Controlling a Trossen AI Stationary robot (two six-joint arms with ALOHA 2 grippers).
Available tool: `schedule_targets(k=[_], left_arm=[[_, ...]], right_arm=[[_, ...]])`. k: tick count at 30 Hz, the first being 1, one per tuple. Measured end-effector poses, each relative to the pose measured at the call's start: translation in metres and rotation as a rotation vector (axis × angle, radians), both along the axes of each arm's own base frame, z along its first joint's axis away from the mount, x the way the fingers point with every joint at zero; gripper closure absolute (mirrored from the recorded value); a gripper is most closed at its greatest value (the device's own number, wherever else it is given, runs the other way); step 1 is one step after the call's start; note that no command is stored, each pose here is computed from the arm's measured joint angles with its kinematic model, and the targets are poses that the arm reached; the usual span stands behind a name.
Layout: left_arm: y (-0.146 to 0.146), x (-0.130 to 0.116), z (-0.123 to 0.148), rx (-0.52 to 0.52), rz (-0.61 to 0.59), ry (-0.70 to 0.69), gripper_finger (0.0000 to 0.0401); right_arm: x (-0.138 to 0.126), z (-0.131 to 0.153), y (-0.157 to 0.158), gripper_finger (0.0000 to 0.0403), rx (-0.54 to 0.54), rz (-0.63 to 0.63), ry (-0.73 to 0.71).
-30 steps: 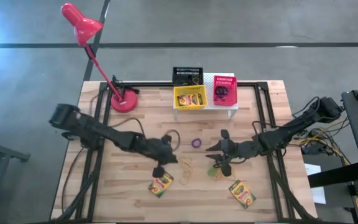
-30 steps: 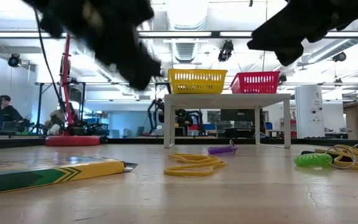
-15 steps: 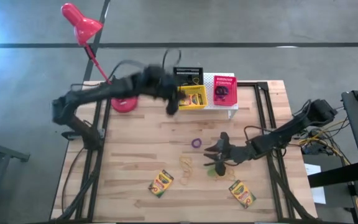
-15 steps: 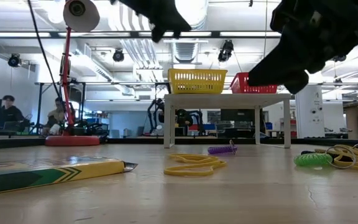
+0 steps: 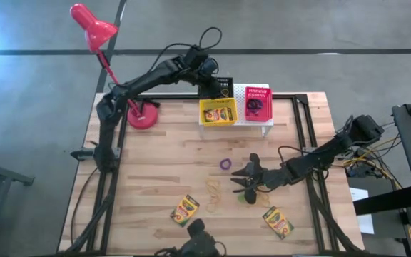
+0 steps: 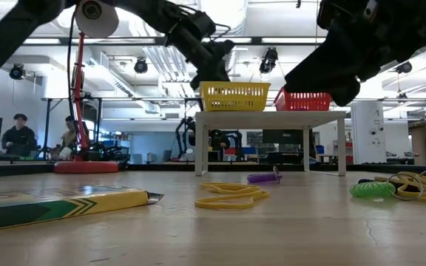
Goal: Pick & Place Office Desk Supplies
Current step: Put the black rubber band into the black bin on the shelf, then put the green spring keychain into the red bin on the shelf
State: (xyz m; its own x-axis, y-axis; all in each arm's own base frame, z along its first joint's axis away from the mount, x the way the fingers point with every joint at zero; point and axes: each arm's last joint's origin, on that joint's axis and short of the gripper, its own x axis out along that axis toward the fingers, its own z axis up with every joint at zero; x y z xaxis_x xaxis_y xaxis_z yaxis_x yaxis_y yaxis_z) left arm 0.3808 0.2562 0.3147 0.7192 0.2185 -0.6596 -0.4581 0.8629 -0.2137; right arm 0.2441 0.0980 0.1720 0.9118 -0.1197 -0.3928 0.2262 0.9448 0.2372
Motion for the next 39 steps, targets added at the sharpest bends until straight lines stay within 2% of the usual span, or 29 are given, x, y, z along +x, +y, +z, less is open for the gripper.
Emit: schedule_targets(k=[3, 7, 14, 18, 24, 30, 35, 39], left_arm=[[0.002, -0.001, -0.008, -0.007, 0.028, 0.053, 0.0374], [0.004, -0.002, -0.014, -0.024, 0.046, 0.088, 0.0325], [0.009, -0.011, -0.002, -0.084, 0.117, 0.087, 0.0244], [0.013, -0.020, 0.006, -0.116, 0.144, 0.117, 0.0227], [0.005, -0.031, 0.027, -0.150, 0.139, 0.181, 0.0229], [-0.041, -0.038, 0.050, -0.118, 0.005, 0.254, 0.0248], [-0.106, -0.031, 0.049, -0.019, -0.093, 0.294, 0.0266], [-0.169, -0.029, 0.033, 0.083, -0.197, 0.275, 0.0272]], right_arm=[[0.000, 0.000, 0.000, 0.0308, -0.011, 0.005, 0.001], [0.000, 0.000, 0.000, 0.0312, -0.015, 0.006, 0.002], [0.001, 0.002, 0.000, 0.0313, -0.060, 0.023, -0.009], [0.001, 0.002, 0.000, 0.0310, -0.097, 0.039, -0.015], [0.001, 0.002, 0.000, 0.0316, -0.108, 0.040, -0.006], [-0.007, 0.011, 0.001, 0.0321, -0.095, 0.052, -0.009], [-0.022, 0.019, 0.010, 0.0321, -0.053, 0.084, 0.006], [-0.032, 0.017, 0.022, 0.0321, -0.031, 0.111, 0.036]])
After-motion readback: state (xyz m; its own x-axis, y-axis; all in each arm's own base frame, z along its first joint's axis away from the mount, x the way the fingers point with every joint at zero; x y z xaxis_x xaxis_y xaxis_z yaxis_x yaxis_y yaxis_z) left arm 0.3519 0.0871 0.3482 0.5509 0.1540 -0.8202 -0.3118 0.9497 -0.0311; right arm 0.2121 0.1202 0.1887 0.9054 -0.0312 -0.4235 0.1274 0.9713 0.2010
